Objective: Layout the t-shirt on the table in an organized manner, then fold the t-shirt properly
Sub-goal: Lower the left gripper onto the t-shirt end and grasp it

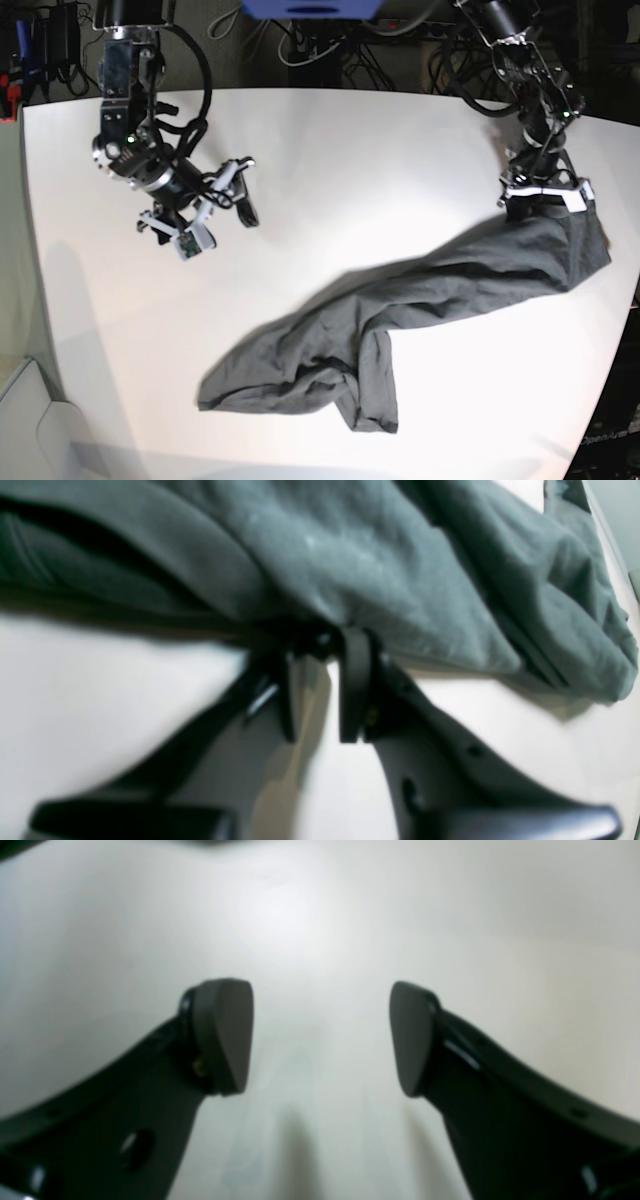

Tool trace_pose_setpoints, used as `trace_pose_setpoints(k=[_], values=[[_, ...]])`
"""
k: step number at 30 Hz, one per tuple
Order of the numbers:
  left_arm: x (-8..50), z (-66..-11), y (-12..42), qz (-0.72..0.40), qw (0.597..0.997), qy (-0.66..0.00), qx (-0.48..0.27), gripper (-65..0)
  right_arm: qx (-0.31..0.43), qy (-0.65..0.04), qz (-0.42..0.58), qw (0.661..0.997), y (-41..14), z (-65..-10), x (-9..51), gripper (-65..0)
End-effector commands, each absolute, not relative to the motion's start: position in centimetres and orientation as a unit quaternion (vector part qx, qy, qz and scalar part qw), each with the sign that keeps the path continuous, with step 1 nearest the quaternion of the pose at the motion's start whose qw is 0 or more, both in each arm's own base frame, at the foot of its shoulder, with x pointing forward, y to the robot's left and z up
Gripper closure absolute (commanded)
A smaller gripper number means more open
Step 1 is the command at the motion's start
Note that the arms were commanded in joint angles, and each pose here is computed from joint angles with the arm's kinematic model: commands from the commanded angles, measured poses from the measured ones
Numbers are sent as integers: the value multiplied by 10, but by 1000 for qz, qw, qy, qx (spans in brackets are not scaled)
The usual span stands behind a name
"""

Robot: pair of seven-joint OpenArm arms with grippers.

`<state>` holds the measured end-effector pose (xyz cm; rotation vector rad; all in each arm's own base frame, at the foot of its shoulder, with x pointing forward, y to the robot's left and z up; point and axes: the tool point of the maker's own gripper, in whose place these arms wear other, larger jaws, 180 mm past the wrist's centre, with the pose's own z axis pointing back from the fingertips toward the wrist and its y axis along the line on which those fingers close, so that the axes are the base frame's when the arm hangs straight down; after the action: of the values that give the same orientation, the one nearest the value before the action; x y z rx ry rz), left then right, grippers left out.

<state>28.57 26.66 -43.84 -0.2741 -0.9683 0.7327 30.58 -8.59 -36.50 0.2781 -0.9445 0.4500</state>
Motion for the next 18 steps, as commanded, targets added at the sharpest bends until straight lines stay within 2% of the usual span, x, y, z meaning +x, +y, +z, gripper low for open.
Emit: trace_pose_setpoints(k=[1,4,7,8,13,18], values=[[265,-464,255,341,847,-389,-122,-101,136,-473,214,844,-85,-351,313,-433],[264,-465,255,341,848,-388,-121,-89,136,-473,214,844,-85,-351,313,-433],[264,-465,255,341,848,-388,-121,-7,136,-473,214,844,-85,-351,313,-433],[264,-465,255,341,848,-388,-121,0,136,-473,214,844,-85,-351,313,-433],[261,-462,257,340,847,-392,-119,-8,136,-473,214,844,-85,-351,313,-433],[265,-434,266,322,838,-428,-102,-8,135,-473,214,844,-85,-351,313,-433]])
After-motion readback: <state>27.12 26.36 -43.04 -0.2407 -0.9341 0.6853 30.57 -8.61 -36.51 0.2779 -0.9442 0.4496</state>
